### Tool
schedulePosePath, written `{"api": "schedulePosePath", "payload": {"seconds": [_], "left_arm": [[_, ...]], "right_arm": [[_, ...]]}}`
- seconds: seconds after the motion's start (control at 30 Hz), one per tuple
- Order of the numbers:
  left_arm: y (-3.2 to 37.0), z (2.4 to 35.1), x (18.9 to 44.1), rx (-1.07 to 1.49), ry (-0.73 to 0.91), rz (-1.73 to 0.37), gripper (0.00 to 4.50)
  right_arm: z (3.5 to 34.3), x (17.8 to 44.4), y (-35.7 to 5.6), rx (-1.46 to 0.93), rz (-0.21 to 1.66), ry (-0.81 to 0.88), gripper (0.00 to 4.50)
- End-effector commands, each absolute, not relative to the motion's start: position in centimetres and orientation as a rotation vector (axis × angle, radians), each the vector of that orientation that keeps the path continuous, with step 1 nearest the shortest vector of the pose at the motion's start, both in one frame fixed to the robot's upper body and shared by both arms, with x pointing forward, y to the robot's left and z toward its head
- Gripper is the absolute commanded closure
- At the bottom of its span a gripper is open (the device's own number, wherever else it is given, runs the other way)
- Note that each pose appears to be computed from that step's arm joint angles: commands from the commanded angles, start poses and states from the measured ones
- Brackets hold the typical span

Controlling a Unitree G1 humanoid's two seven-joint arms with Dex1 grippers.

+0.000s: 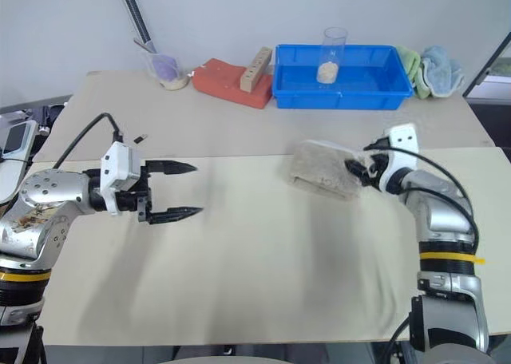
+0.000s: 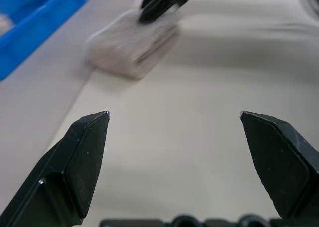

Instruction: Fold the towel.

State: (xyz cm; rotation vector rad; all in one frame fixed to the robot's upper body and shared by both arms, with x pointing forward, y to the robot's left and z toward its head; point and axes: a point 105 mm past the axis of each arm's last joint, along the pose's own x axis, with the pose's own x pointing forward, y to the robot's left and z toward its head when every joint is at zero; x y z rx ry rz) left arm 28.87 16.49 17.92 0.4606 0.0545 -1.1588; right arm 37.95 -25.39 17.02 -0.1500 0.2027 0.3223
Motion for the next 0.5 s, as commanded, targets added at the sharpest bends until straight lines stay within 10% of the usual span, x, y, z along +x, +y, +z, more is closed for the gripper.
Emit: {"api": "schedulePosePath", "payload": {"seconds": [0.03, 0.5], "left_arm": [[19.7, 18.4, 29.3, 0.552, 0.086, -1.0, 0.0], [25.4, 16.8, 26.6, 0.564, 0.281, -0.757, 0.0]], "right_arm": [[21.9, 35.3, -24.3, -0.302, 0.474, 0.07, 0.31], [19.8, 27.5, -24.5, -0.486, 0.846, 0.29, 0.31]]}}
